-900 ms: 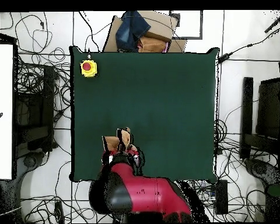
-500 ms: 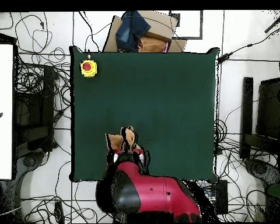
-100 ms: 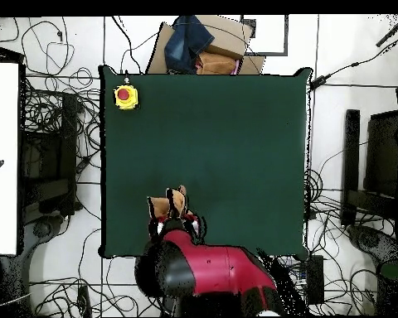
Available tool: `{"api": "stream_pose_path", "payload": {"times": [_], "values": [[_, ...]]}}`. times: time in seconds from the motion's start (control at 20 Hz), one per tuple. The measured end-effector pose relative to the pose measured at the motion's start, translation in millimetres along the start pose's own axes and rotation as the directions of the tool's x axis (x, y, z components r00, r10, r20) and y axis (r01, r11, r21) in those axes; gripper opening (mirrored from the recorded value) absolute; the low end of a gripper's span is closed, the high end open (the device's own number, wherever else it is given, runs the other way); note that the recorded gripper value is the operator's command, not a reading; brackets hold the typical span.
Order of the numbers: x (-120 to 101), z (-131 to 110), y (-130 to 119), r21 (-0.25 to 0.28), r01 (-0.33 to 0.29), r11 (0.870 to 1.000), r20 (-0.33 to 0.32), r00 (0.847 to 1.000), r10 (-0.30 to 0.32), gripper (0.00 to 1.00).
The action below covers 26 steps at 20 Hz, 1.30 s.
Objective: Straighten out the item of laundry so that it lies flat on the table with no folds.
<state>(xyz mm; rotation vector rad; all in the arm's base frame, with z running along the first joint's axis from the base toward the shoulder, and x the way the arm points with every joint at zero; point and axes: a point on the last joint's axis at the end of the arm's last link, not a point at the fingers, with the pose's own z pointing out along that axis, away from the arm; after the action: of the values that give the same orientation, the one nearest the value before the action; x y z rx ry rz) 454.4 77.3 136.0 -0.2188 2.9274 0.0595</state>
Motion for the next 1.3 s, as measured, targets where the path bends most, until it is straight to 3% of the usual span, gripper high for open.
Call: {"api": "stream_pose_path", "payload": {"times": [0.3, 0.55, 0.65, 0.75, 0.9, 1.0, 1.05, 1.15, 1.3], "values": [[17, 42, 20, -0.05, 0.045, 0.998, 0.013, 0.999, -0.045, 0.0], [21, 45, 23, -0.069, 0.042, 0.997, 0.021, 0.999, -0.04, 0.0], [17, 31, 17, -0.075, 0.018, 0.997, 0.02, 1.0, -0.016, 0.0], [8, 1, 1, -0.07, -0.079, 0.994, -0.007, 0.997, 0.078, 0.0], [-1, -46, -18, -0.03, -0.213, 0.977, -0.074, 0.975, 0.21, 0.0], [-7, -86, -17, -0.012, -0.252, 0.968, -0.134, 0.959, 0.249, 0.0], [-8, -105, -13, -0.009, -0.249, 0.968, -0.165, 0.955, 0.244, 0.0], [-8, -120, -9, -0.008, -0.238, 0.971, -0.191, 0.954, 0.232, 0.0], [-5, -158, 5, -0.008, -0.185, 0.983, -0.248, 0.952, 0.178, 0.0]]}}
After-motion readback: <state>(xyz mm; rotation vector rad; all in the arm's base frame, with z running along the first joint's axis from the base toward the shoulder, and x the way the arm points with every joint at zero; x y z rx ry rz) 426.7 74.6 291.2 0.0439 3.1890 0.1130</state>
